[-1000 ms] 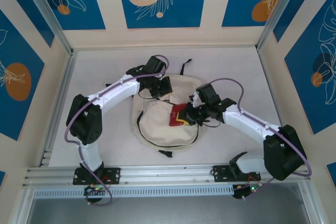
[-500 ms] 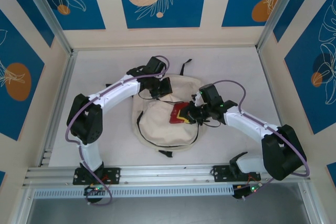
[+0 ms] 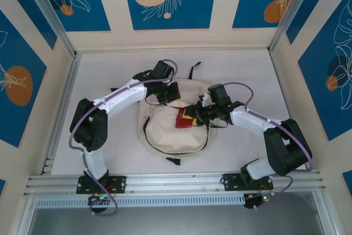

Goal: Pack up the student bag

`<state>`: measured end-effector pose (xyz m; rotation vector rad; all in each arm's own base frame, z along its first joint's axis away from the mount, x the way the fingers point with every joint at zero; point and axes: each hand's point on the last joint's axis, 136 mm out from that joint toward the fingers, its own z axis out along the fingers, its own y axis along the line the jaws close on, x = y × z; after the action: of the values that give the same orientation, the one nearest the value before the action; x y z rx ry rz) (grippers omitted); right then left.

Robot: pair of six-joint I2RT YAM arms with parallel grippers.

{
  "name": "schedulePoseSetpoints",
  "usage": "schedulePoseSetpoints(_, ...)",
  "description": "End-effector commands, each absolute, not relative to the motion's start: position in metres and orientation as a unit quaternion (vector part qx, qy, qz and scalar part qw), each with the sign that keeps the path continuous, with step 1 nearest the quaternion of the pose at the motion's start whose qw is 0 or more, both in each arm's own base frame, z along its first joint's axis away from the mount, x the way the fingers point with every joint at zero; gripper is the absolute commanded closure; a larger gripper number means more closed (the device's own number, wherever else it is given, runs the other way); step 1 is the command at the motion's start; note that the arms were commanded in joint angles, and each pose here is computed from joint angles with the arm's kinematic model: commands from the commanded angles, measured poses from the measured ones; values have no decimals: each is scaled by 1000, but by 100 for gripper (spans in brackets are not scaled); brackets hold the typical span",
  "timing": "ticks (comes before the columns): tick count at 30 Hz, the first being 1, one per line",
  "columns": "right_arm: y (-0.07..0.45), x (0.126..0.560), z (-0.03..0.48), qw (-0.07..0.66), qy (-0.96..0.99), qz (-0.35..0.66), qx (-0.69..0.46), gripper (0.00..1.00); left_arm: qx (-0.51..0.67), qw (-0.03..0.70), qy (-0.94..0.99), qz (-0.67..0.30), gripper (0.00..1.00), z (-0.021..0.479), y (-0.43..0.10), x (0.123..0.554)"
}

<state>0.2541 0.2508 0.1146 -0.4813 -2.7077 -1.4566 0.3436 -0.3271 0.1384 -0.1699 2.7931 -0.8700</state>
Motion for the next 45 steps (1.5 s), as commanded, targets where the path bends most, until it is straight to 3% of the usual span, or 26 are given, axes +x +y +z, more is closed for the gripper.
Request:
schedulePoseSetpoints(1,238,244,118,8,-873,-456,-174,57,-48,96,944,-311,95,139,-332,335)
schedulePoseSetpoints(5,229,236,120,0,-872,-451,-191,56,-48,95,944,-312,95,138,-331,333)
schedulePoseSetpoints(12,227,235,110,11,-876,-436,-206,76,-45,97,941,-321,95,145,-334,334)
schedulePoseSetpoints(24,242,246,104,1,-880,-436,-186,76,-40,96,938,-331,95,152,-335,330)
schedulePoseSetpoints(31,245,248,100,-1,-886,-427,-182,68,-39,96,937,-333,95,153,-335,329)
schedulePoseSetpoints(38,244,256,98,-24,-890,-415,-186,83,-38,98,937,-334,95,155,-334,328)
schedulePoseSetpoints(45,238,275,111,-47,-872,-434,-224,86,-36,102,936,-335,95,160,-332,326)
